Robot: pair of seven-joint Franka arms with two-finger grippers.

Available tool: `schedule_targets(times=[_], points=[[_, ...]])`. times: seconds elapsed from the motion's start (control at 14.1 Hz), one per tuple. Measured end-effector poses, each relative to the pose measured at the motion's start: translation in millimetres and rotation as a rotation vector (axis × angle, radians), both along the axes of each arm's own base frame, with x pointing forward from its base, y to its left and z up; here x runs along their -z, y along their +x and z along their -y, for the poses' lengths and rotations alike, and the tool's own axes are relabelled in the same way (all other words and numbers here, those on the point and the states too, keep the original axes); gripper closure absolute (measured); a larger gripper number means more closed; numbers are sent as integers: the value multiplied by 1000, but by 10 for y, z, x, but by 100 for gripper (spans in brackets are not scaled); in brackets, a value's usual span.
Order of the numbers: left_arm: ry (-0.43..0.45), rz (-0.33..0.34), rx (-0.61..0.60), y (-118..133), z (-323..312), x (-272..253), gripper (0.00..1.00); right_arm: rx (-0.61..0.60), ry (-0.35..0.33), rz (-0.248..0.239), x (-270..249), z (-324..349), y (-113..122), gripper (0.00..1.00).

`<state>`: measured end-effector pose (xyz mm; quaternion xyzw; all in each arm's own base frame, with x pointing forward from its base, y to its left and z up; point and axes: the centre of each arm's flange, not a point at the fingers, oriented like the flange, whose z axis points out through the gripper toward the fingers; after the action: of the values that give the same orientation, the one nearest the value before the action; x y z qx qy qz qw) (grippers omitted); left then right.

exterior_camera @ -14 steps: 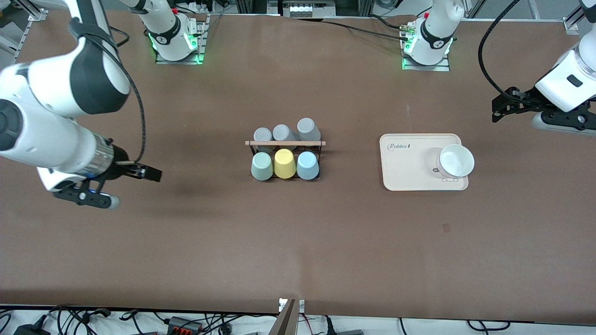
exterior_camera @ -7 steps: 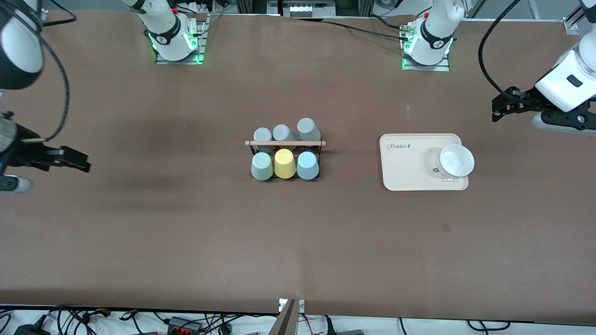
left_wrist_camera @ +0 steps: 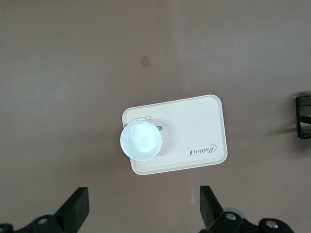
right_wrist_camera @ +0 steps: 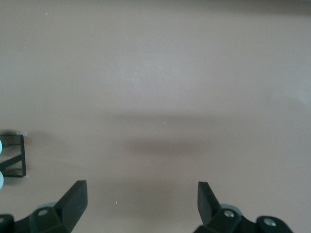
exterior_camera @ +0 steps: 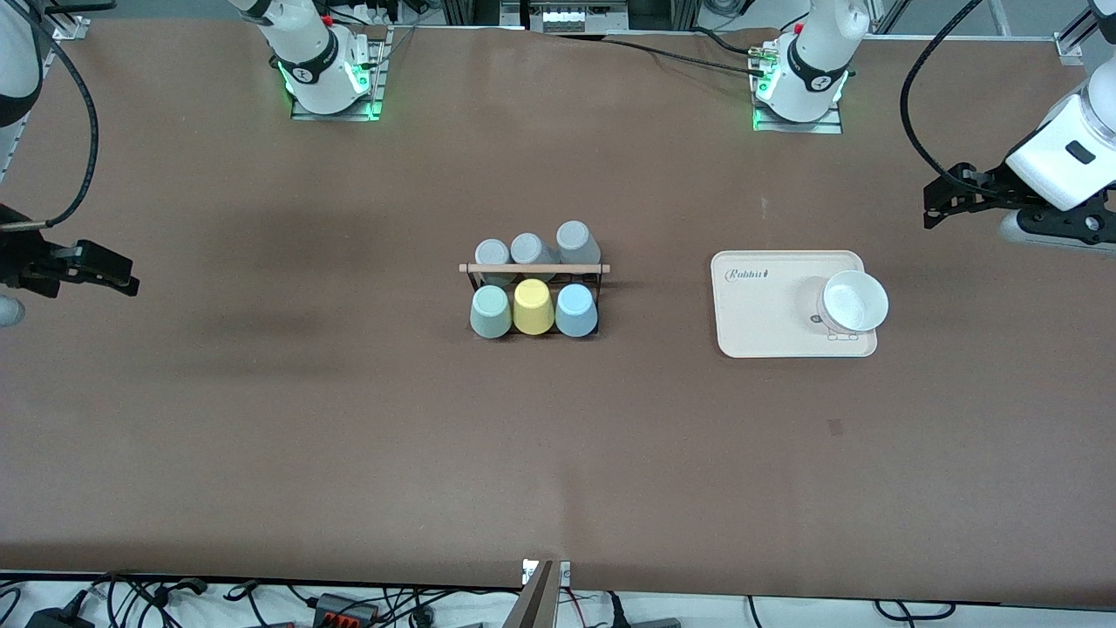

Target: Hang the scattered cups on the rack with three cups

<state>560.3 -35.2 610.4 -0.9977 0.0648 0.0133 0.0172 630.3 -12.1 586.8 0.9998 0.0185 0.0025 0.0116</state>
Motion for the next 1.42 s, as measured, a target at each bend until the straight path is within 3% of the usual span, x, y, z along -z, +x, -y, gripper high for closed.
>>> schedule_targets(times=[0.5,1.42], points=[[0,-3,-4,-2,-21,3,0,-2,5,-13,249,4,-572,0],[0,-3,-5,-2,-25,3,0,-6,6,19,251,-16,-607,0]])
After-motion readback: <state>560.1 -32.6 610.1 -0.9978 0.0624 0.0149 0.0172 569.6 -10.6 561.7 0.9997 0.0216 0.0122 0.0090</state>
